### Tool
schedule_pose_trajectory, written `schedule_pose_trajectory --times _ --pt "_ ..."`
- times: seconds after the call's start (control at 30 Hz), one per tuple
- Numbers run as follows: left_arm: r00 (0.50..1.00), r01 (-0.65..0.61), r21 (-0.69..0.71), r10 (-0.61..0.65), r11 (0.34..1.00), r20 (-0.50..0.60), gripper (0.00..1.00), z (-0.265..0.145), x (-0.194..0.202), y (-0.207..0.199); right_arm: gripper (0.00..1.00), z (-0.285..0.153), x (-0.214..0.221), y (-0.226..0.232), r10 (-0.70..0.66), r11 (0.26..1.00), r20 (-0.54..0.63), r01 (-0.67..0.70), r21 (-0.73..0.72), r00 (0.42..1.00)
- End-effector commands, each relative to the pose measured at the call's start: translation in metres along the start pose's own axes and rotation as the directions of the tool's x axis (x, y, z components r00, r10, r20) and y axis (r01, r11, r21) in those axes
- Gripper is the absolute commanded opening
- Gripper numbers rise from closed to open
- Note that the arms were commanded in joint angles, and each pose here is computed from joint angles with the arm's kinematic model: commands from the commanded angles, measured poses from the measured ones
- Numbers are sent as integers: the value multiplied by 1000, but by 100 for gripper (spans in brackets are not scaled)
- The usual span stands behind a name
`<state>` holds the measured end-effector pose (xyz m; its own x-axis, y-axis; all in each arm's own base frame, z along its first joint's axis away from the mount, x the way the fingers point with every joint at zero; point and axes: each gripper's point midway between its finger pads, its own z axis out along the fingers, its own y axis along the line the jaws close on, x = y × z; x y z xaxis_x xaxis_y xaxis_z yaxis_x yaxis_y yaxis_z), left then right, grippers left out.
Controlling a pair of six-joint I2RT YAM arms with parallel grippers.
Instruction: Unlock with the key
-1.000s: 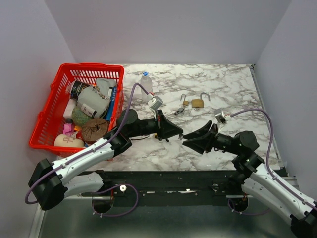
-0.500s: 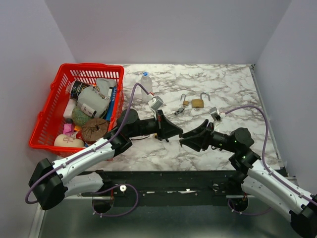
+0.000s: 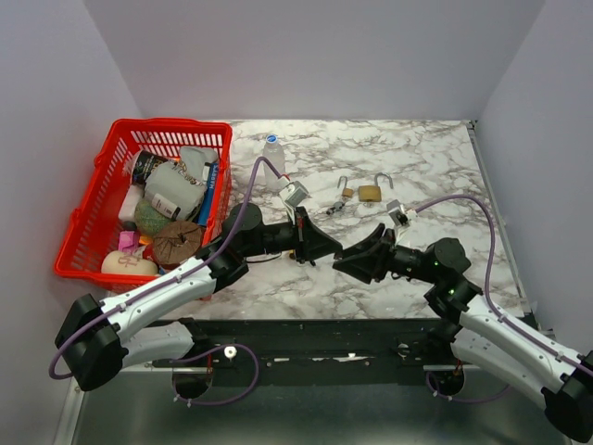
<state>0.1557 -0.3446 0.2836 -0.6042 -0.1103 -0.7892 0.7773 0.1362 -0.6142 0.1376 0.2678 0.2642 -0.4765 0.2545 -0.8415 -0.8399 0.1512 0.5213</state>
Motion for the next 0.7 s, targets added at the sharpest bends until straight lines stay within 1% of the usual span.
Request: schedule_pose_trajectory --times 0.0,0.1,0.17,0.23,0.67 --pt "999 -28 -11 28 1000 27 0 2 -8 1 46 4 -15 14 -33 998 43 35 -49 999" --pt "999 -31 -16 32 999 25 0 2 -8 2 42 6 -14 14 -29 998 36 31 -50 999" --pt "999 -30 -28 31 999 30 0 1 -9 3 37 6 -11 11 -21 999 26 22 -41 999" --pt "999 -35 -40 37 999 39 0 0 -11 4 35 5 -8 8 -16 999 19 16 -33 1000" --pt "998 -41 -53 44 998 50 0 -2 -16 3 36 3 3 -1 3 1000 0 -3 0 1000"
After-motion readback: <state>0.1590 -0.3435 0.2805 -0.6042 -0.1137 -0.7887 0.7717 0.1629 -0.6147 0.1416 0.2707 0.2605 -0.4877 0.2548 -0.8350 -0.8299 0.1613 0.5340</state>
